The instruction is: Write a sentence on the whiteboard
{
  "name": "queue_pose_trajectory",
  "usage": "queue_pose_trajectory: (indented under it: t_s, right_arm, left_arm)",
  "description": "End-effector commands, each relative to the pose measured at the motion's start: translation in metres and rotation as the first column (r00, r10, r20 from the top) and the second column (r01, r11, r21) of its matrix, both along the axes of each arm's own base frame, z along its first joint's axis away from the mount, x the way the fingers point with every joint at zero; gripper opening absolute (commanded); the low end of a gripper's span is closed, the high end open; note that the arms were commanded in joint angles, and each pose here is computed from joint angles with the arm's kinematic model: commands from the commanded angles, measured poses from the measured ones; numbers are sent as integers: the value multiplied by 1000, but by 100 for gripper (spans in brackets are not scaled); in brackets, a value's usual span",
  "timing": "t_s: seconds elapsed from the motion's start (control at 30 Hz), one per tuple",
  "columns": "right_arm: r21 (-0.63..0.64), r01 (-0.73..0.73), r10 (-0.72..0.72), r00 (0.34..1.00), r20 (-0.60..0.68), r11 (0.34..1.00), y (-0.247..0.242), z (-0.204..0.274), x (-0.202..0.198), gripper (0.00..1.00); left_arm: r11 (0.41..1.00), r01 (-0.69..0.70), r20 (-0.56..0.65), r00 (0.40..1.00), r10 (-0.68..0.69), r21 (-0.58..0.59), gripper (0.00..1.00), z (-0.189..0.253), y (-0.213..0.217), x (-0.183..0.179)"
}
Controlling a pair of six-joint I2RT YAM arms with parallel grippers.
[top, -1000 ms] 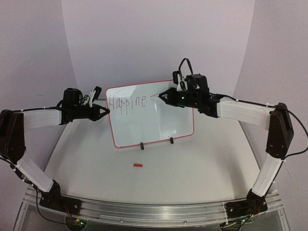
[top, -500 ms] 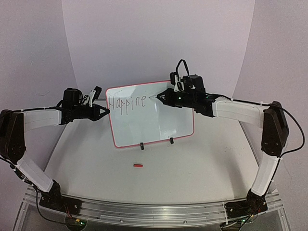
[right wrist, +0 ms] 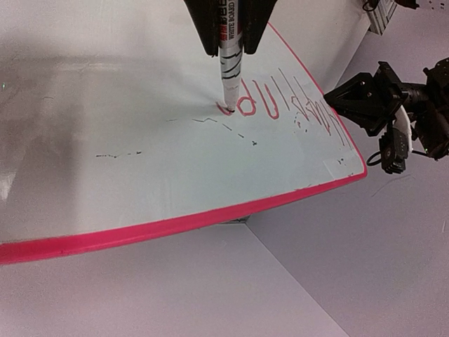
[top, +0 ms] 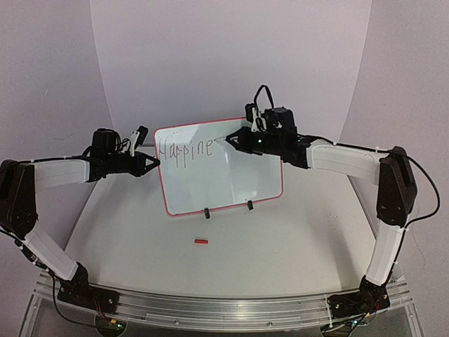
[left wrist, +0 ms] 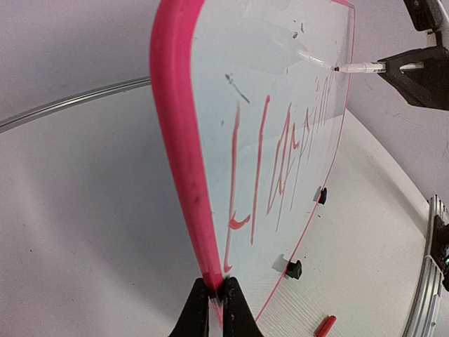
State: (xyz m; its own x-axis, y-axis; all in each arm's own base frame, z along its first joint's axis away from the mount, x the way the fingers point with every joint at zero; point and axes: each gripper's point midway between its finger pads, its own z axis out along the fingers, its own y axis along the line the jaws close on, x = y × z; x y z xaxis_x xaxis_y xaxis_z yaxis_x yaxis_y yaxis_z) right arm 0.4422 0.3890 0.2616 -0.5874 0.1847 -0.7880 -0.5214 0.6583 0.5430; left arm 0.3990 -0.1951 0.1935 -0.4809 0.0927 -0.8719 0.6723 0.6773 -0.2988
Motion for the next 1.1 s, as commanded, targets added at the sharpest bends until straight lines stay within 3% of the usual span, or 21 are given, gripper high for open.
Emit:
queue_pose_trajectory:
  t_s: [0.0, 0.6, 1.07]
  right_arm:
    - [21, -9, 9, 1000, 3, 1000, 4, -1, 4, 0]
    - [-33, 48, -48, 999, 0, 998, -20, -9, -8, 0]
    - [-32, -53, 51, 997, -63, 998, 1, -32, -18, 0]
  left_arm:
    - [998, -8, 57, 998, 5, 56, 0, 8, 3, 8]
    - [998, -9, 58, 998, 6, 54, 0, 9, 3, 8]
    - [999, -7, 60, 998, 4, 53, 0, 10, 2, 8]
